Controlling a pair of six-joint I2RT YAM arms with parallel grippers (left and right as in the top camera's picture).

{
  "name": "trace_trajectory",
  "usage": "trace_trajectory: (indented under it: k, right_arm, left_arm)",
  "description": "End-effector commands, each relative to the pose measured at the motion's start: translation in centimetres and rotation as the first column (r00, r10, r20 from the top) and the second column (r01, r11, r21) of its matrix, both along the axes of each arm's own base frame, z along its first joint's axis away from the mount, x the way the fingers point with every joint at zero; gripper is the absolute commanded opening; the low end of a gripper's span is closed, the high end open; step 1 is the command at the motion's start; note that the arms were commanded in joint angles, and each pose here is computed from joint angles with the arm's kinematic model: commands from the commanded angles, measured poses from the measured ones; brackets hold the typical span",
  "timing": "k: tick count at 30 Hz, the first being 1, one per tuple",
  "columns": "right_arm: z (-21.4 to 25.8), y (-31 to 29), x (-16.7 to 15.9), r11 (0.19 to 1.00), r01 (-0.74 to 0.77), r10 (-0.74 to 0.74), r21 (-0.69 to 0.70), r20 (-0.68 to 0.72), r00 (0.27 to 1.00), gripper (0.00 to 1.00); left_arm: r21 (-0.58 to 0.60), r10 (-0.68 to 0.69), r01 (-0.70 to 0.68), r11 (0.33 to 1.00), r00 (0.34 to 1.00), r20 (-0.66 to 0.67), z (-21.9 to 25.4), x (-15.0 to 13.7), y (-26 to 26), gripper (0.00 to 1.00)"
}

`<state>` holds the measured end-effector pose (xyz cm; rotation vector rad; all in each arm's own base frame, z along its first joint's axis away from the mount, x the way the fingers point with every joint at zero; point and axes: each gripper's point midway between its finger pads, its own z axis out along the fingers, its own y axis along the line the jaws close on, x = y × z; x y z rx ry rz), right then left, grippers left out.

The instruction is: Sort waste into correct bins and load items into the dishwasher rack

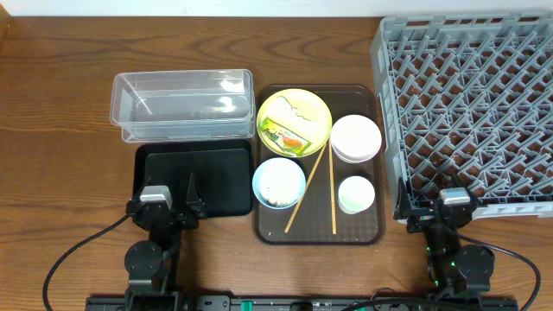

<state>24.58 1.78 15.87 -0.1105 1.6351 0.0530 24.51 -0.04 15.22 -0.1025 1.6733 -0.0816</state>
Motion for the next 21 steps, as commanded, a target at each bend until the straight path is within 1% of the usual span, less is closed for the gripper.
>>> trace_trajectory:
  k: [1, 5, 9, 12, 14, 17, 21]
  right_arm:
    - [0.1, -0.2, 0.0, 0.998, 0.011, -0.010, 0.059, -0.003, 1.000, 0.99]
    - [0.5, -0.2, -0.1, 0.990, 0.016, -0.014, 0.137, -0.018, 1.000, 0.99]
    - [1.6, -0.3, -0.4, 0.990, 0.029, -0.021, 0.137, -0.054, 0.998, 0.99]
    - [2.3, -0.6, -0.5, 0.990, 0.054, -0.037, 0.132, -0.125, 0.991, 0.99]
    - [2.7, -0.6, -0.4, 0.990, 0.061, -0.037, 0.130, -0.180, 0.983, 0.99]
    - [2.9, -0.6, 0.1, 0.990, 0.077, -0.036, 0.121, -0.305, 0.952, 0.99]
    - [2.7, -0.6, 0.8, 0.990, 0.097, -0.036, 0.101, -0.488, 0.872, 0.99]
  left_arm:
    - [-0.014, 0.017, -0.018, 1.000, 0.998, -0.059, -1.6, -0.1, 0.3, 0.90]
    - [-0.072, 0.023, -0.031, 0.997, 0.993, -0.114, -1.3, -0.3, 0.3, 0.90]
    - [-0.077, 0.024, -0.040, 0.996, 0.980, -0.198, -0.2, -0.3, 0.3, 0.90]
    - [-0.071, 0.024, -0.048, 0.996, 0.952, -0.305, 0.7, -0.3, 0.3, 0.90]
    - [-0.064, 0.025, -0.053, 0.997, 0.924, -0.382, 1.4, -0.2, 0.3, 0.90]
    - [-0.053, 0.026, -0.062, 0.997, 0.862, -0.507, 2.3, 0.0, 0.3, 0.90]
    - [-0.036, 0.028, -0.070, 0.997, 0.735, -0.677, 3.1, -0.1, 0.3, 0.90]
